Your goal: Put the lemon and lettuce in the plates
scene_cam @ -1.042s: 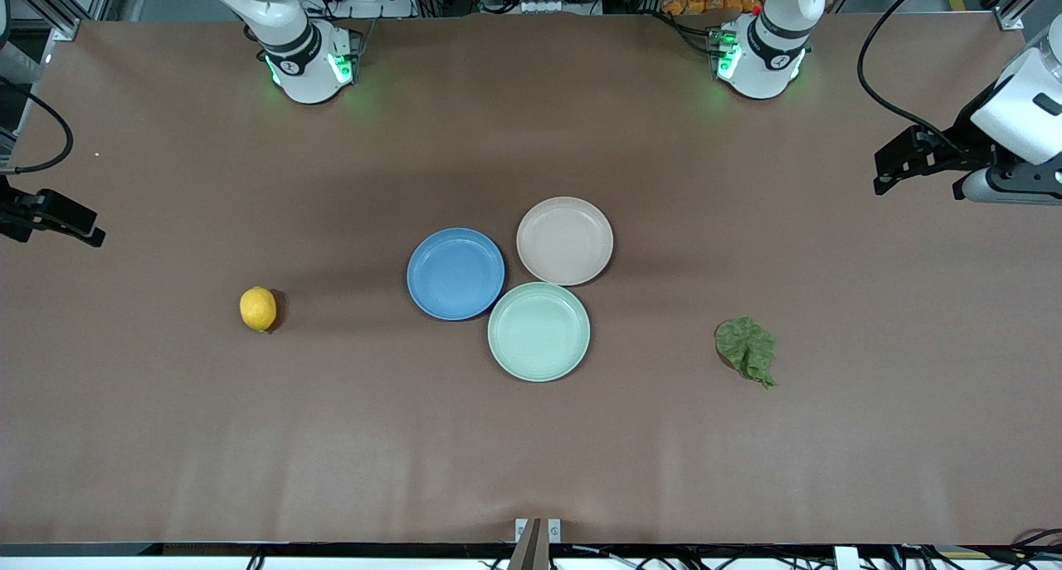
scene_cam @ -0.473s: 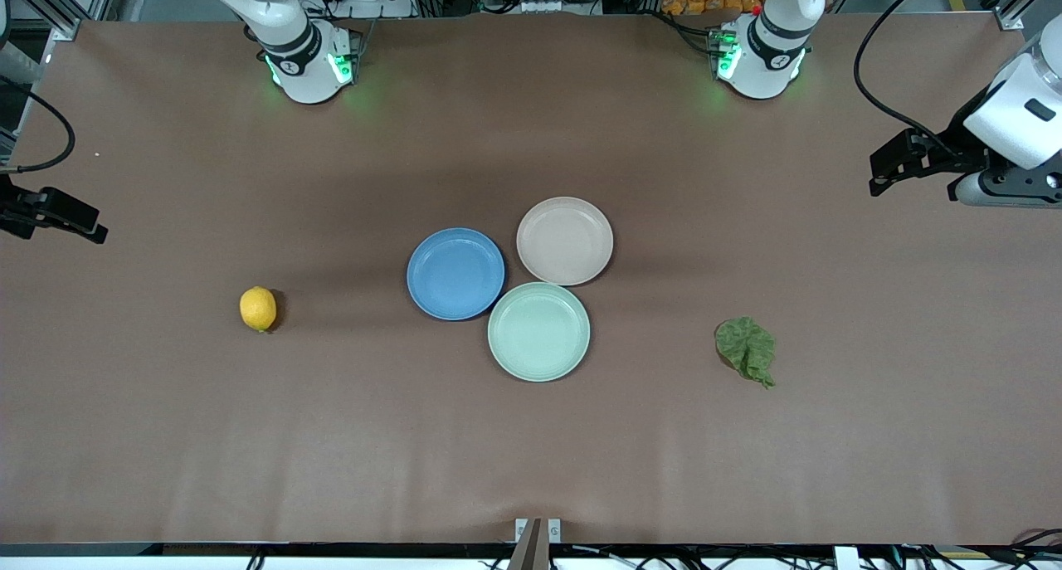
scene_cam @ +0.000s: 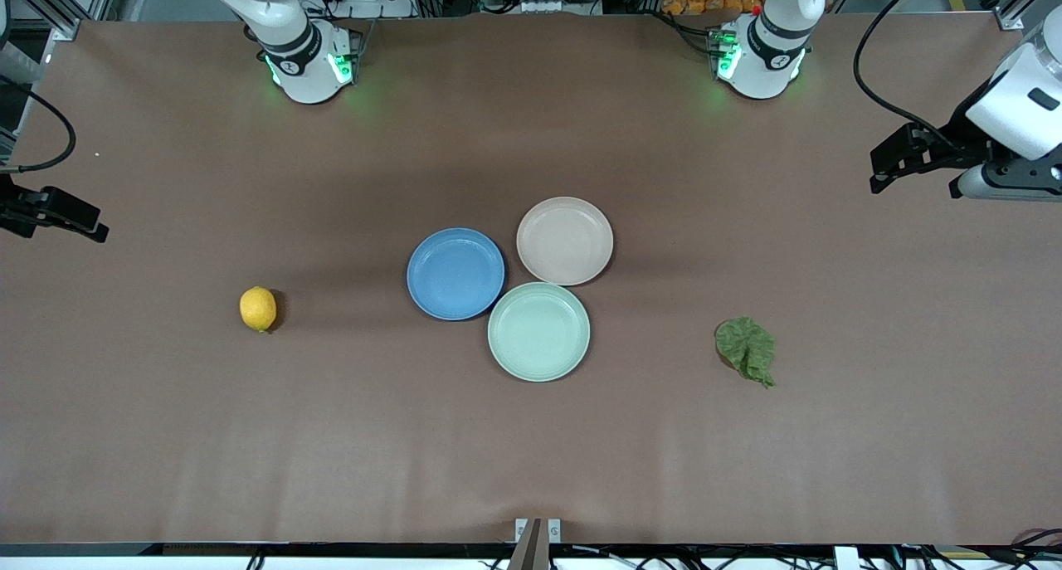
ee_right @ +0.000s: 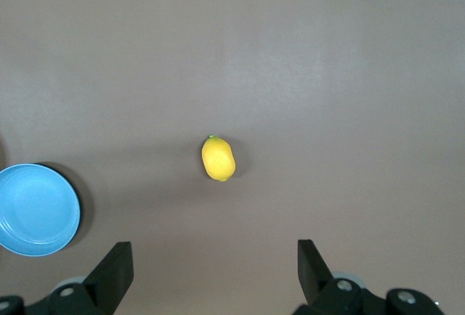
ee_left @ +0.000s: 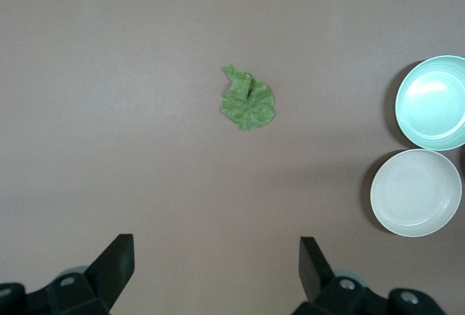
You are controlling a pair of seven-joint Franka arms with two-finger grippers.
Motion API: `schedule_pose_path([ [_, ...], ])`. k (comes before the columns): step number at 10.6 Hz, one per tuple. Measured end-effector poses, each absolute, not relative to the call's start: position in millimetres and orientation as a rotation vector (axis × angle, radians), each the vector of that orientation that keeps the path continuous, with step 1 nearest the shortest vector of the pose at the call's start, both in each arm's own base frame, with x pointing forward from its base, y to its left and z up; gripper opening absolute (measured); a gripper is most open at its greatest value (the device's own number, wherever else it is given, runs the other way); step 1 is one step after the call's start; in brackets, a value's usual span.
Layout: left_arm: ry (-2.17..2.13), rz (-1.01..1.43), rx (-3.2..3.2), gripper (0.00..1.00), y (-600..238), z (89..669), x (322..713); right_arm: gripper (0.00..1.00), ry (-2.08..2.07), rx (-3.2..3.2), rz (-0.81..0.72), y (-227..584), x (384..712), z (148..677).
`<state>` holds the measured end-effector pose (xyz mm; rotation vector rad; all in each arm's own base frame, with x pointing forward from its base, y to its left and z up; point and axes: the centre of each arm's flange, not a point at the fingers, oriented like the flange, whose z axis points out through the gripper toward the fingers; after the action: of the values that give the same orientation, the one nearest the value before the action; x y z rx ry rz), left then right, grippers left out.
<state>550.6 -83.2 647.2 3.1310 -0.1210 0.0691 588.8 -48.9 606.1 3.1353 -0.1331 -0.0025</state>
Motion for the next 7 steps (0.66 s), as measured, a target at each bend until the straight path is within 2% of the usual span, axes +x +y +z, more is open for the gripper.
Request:
schedule_pose_path([
  [7, -0.144, 0.056, 3.131, 1.0, -93, 633, 551, 1.0, -0.125, 3.129, -0.206, -46, 607, 543],
])
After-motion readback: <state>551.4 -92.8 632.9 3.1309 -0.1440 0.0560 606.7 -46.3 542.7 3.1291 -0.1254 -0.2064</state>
